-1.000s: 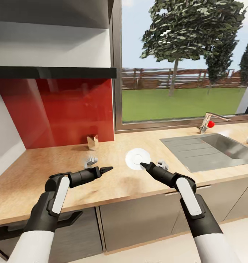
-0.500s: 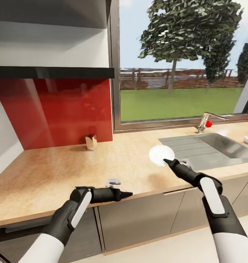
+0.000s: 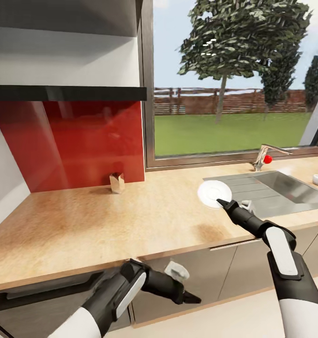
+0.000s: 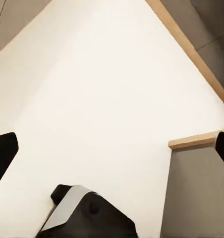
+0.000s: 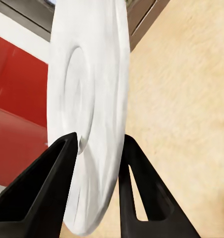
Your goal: Set up a coffee station on the kitchen countertop: keep the coffee maker on the countertop, move the bottle of coffee from the kitchen shelf to the counter next to the coffee maker, place a paper coffee filter on top of the coffee maker, put the saucer next to the coffee maker with the coffee cup on the saucer, and place the electric kettle next to the coffee maker.
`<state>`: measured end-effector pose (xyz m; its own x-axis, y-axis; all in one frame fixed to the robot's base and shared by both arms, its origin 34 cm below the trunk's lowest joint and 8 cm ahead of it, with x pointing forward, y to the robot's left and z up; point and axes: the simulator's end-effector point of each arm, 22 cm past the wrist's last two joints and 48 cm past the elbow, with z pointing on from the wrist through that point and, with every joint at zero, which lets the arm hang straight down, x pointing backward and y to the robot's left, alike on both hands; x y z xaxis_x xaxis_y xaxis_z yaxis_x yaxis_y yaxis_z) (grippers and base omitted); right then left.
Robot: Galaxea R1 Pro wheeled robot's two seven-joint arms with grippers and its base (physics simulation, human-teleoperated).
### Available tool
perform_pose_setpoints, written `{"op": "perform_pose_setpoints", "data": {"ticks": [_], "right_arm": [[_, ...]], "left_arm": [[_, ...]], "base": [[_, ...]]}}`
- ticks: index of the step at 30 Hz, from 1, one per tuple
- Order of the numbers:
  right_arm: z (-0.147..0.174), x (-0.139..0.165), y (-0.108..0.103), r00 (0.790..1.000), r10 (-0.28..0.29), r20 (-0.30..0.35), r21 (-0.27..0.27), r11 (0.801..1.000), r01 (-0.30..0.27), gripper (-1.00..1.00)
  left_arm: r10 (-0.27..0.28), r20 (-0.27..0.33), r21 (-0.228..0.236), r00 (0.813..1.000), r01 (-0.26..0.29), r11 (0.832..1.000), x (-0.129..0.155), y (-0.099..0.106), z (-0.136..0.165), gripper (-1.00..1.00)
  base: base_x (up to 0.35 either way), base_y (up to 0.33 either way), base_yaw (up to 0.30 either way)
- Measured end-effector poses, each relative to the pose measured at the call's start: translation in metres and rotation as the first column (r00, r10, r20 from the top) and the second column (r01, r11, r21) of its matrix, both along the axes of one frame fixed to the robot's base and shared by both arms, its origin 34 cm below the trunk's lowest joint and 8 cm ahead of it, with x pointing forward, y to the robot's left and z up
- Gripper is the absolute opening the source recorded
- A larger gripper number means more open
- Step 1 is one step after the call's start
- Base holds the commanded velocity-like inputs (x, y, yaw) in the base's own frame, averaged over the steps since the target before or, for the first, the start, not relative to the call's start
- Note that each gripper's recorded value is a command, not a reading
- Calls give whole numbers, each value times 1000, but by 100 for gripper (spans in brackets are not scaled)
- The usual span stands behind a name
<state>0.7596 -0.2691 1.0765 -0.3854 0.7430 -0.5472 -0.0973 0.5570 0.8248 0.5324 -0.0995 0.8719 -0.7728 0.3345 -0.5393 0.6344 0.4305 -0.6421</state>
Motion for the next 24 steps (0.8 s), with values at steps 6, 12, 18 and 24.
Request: {"op": "perform_pose_setpoints", "data": {"ticks": [6, 12, 18, 24], "right_arm": [[8, -1, 0, 1000, 1, 17, -7, 1000, -1, -100], [8, -1, 1, 1000, 2, 18, -7, 1000, -2, -100], [7, -1, 1, 1000, 3, 14, -10, 1000, -3, -100], [3, -1, 4, 1000, 6, 6, -13, 1000, -6, -100]], "left_arm": [[-32, 41, 49, 999, 30, 998, -24, -1, -64, 100], [29, 138, 41, 990, -35, 999, -19, 23, -109, 100], [98, 234, 48, 967, -113, 992, -26, 65, -153, 100], [171, 244, 178, 954, -217, 960, -38, 109, -197, 100]], "base": [[0, 0, 0], [0, 0, -29], [0, 0, -215], [0, 0, -256]]}}
